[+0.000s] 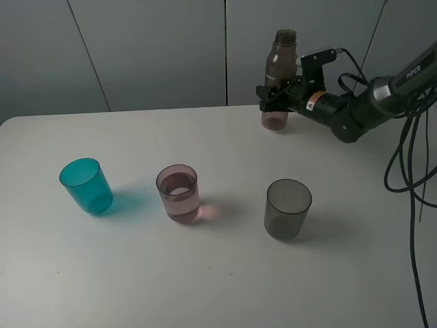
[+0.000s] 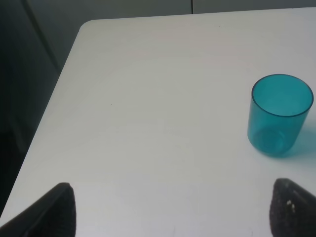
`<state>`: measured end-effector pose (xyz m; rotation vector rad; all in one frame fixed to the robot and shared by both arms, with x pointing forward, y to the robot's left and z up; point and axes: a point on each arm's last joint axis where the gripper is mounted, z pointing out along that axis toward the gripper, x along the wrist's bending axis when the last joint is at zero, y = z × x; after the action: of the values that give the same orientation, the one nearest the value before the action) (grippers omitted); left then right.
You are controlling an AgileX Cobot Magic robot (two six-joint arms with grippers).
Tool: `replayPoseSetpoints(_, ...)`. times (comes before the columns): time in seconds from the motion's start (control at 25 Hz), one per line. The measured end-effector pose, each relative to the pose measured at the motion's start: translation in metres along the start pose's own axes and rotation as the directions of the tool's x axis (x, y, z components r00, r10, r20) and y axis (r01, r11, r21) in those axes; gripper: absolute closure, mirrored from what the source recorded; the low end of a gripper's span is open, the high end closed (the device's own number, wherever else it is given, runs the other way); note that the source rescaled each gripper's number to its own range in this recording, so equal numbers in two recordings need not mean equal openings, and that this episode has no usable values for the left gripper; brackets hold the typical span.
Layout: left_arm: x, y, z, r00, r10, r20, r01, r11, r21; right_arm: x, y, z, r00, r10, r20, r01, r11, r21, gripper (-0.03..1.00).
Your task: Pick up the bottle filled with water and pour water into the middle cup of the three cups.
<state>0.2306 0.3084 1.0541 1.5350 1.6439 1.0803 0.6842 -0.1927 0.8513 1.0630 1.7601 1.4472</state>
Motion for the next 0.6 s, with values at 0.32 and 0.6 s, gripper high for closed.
replayPoseSetpoints(0.32,0.0000,0.0000,0.0000,1.000,0.000,0.000,0.000,1.000,0.000,0.0001,-0.0104,0.0011,1.000,-0.009,-0.001,0.009,1.000,0.021,0.97)
replayPoseSetpoints(0.6,0.0000,0.0000,0.0000,1.000,0.000,0.000,0.000,1.000,0.000,-0.0001,-0.0119,0.0011,1.000,-0.008,0.001,0.008,0.999,0.032,0.97)
